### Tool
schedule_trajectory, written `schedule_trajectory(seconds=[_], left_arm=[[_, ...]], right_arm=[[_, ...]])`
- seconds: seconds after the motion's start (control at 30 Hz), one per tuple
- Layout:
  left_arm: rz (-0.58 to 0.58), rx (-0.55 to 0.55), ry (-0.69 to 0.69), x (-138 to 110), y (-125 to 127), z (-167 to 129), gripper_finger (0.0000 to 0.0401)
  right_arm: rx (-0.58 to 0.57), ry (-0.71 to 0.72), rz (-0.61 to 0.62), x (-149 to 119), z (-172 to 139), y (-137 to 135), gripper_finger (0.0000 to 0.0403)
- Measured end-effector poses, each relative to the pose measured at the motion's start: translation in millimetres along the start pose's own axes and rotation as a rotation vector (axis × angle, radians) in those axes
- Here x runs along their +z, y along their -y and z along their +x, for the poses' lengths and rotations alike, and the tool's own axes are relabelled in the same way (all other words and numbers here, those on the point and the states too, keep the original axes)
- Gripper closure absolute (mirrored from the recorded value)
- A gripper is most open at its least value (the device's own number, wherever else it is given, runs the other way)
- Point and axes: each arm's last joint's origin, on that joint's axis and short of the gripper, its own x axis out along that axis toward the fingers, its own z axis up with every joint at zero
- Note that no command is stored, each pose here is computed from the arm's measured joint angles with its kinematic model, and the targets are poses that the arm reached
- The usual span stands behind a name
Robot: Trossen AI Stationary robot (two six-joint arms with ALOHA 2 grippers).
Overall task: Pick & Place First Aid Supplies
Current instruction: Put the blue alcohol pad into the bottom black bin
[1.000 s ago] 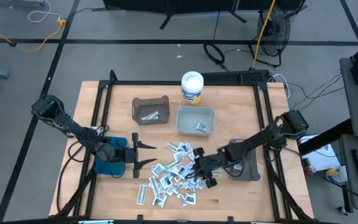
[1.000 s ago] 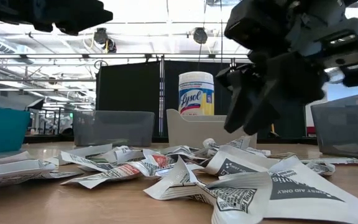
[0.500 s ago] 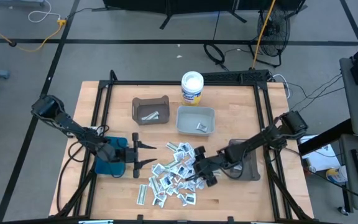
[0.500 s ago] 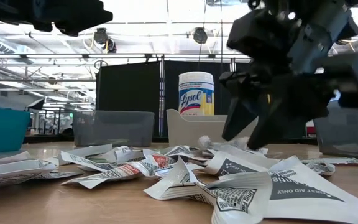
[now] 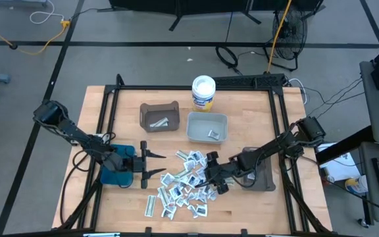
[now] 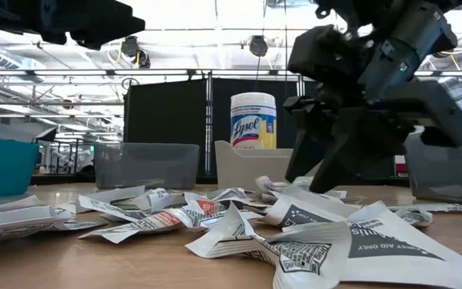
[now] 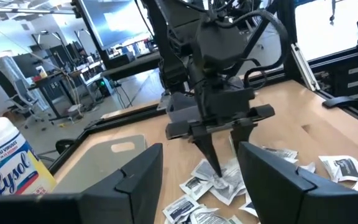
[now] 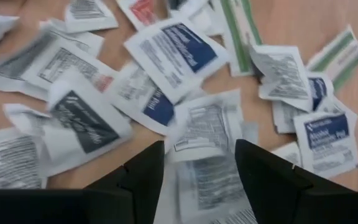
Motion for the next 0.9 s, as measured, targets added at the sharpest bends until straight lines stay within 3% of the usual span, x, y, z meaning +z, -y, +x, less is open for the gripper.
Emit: schedule_trajectory(seconds=[0.9], left_arm=[[-0.004,-0.002,-0.008,-0.9,0.2,0.0,0.0187]], right_arm=[[0.003,0.003,0.014,0.2,0.0,-0.1,0.0397]])
